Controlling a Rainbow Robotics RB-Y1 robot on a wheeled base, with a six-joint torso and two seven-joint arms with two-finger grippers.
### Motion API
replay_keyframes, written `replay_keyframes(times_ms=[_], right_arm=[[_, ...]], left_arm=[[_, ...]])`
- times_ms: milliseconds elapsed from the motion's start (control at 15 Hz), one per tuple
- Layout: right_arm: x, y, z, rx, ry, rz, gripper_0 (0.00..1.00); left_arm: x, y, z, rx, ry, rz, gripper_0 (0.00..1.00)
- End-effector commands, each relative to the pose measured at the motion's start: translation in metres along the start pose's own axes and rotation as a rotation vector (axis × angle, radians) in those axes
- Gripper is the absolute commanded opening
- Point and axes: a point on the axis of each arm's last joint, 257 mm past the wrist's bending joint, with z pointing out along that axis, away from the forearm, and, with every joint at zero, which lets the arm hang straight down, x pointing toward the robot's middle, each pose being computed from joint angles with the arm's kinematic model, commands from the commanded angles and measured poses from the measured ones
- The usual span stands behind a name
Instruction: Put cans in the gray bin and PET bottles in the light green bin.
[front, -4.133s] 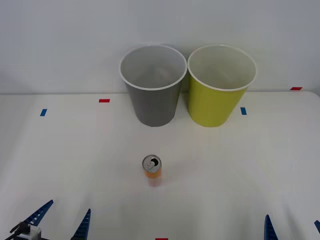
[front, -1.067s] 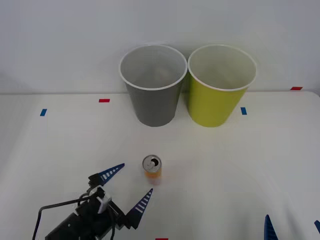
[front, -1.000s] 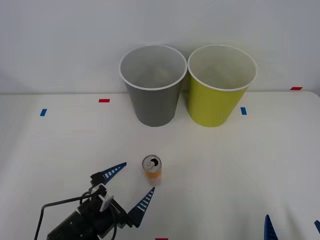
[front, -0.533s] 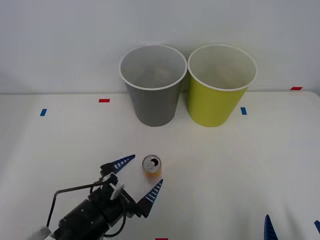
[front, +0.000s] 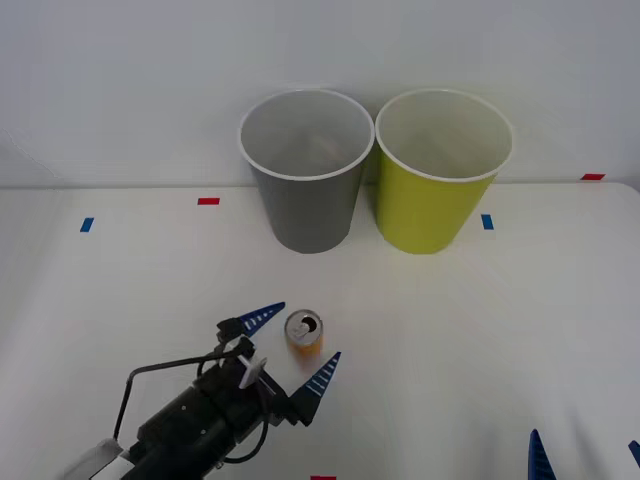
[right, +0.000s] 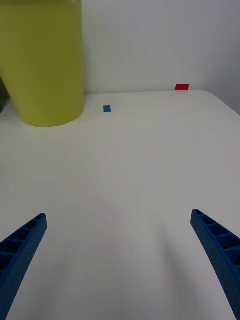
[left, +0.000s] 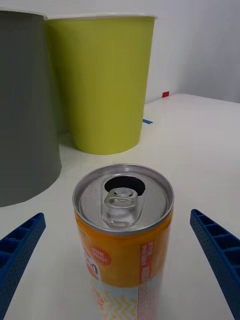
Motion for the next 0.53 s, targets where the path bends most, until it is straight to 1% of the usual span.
replay_keyframes(times_ms=[67, 267, 533], right_arm=[[0.0, 0.0, 0.0, 0.0, 0.0, 0.0, 1.0], [0.0, 0.0, 0.0, 0.0, 0.0, 0.0, 1.0], [0.0, 0.0, 0.0, 0.0, 0.0, 0.0, 1.0]], left_arm=[[-0.004, 0.0, 0.006, 0.0, -0.004, -0.001, 1.0], [-0.005, -0.002, 0.007, 0.0, -0.007, -0.011, 1.0], [-0.001, -0.014, 0.005, 0.022, 0.001, -0.043, 1.0]])
